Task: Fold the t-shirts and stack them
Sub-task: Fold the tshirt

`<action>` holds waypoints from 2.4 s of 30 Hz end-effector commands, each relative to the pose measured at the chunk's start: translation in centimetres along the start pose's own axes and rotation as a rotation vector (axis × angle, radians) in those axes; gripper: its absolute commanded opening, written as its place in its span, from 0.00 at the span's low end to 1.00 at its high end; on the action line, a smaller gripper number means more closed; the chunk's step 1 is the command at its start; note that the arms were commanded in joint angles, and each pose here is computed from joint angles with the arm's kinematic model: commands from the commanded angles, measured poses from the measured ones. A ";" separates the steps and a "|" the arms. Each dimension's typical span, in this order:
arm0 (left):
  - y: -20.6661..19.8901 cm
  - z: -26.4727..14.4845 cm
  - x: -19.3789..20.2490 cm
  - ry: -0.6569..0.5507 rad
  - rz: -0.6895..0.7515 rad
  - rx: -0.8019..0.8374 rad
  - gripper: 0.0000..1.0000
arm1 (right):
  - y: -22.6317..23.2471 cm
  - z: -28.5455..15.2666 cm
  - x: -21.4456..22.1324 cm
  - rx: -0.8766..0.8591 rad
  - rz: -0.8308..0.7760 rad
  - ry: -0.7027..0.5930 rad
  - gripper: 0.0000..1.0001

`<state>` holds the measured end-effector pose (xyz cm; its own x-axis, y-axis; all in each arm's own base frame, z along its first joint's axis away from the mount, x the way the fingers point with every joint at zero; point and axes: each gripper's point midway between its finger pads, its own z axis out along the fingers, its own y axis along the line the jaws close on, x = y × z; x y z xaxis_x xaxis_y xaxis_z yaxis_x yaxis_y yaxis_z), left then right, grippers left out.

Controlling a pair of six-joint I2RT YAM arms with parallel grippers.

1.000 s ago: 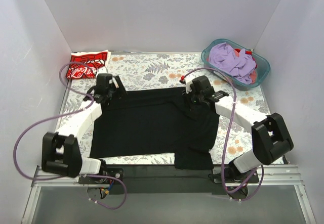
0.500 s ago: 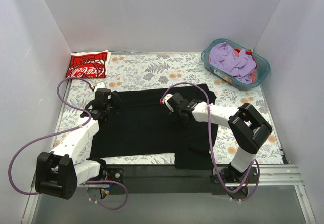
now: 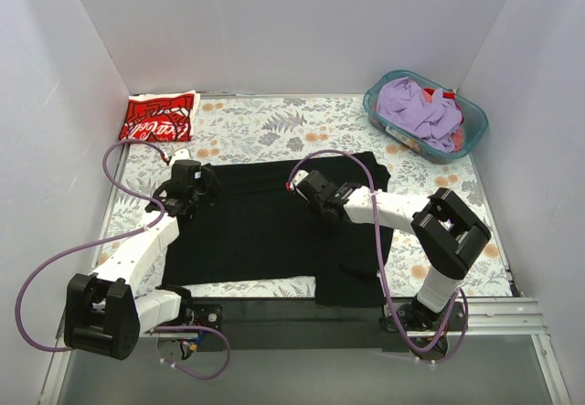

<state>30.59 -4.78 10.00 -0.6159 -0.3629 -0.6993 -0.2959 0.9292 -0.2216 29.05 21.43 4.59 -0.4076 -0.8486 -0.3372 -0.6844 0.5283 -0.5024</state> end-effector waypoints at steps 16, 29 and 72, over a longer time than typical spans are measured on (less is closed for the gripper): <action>0.2 0.1 0.0 -0.006 0.022 -0.010 0.79 | -7.6 2.1 -4.7 0.152 0.109 -0.070 0.49; 0.1 0.5 0.5 0.019 0.029 -0.005 0.79 | -12.1 6.1 -5.4 0.100 0.287 -0.078 0.49; 0.1 0.9 1.1 0.045 0.039 -0.009 0.78 | -2.8 5.7 -8.4 -0.253 0.159 -0.207 0.33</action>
<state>30.40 -4.84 8.37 -0.6605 -0.3404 -0.6692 -0.2915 0.9377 -0.1892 37.45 26.30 3.18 -0.4277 -0.7389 -0.5207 -0.7542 0.6093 -0.2450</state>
